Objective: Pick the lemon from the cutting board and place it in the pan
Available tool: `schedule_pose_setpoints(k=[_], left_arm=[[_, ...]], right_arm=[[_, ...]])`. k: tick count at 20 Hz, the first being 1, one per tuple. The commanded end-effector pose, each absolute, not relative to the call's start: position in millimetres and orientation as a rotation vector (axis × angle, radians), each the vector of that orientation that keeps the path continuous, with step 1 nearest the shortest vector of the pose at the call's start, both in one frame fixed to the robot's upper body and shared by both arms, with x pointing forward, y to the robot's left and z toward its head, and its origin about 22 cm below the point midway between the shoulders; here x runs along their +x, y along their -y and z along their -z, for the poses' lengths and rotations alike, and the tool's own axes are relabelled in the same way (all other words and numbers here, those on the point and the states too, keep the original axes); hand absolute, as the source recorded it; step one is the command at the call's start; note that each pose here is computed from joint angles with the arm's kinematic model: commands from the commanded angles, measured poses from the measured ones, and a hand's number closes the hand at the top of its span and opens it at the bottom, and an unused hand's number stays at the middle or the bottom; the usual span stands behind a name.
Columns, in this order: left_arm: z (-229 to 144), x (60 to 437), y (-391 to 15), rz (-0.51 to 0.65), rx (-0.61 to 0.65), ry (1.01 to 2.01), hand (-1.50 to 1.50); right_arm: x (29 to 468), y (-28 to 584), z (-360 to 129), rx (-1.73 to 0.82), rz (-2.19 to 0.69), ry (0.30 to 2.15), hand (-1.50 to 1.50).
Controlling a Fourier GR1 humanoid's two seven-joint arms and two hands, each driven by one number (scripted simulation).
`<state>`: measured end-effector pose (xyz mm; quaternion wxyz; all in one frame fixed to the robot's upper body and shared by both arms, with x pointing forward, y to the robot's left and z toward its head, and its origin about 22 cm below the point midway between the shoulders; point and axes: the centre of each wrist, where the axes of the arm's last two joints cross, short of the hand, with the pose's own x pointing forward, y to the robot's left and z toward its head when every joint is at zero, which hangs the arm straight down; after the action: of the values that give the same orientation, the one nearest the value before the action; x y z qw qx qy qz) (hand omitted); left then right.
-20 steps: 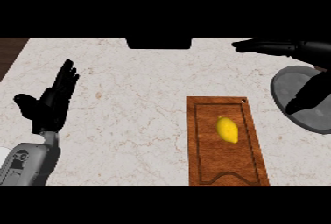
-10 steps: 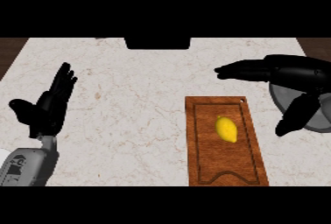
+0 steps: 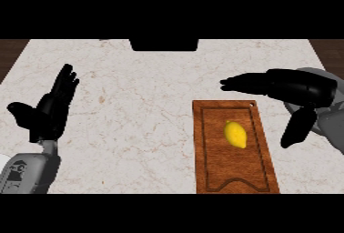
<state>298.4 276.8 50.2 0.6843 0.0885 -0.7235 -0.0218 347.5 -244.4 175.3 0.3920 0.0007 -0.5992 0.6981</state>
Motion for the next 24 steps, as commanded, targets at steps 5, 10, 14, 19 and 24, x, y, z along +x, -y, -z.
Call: schedule_pose_setpoints(k=[5, 10, 14, 19, 24], left_arm=[[-45.5, 296.3, -278.2, 0.055, 0.207, 1.621, 0.00], [-58.7, 288.4, -275.9, 0.051, 0.178, 1.606, 0.00], [-35.3, 282.5, -265.8, 0.051, 0.205, 1.638, 0.00], [-33.8, 289.2, -276.8, 0.057, 0.179, 1.594, 0.00], [-58.1, 294.4, -282.3, 0.058, 0.175, 1.606, 0.00]], right_arm=[[360.9, 248.7, -144.9, 0.027, -1.816, 1.449, -1.50], [356.3, 235.3, -126.3, 0.058, -1.896, 1.362, -1.50], [358.2, 224.9, -120.3, 0.048, -1.937, 1.376, -1.50], [348.0, 217.3, -111.2, -0.013, -1.985, 1.357, -1.50], [345.5, 193.3, -89.8, -0.178, -2.102, 1.277, -1.50]])
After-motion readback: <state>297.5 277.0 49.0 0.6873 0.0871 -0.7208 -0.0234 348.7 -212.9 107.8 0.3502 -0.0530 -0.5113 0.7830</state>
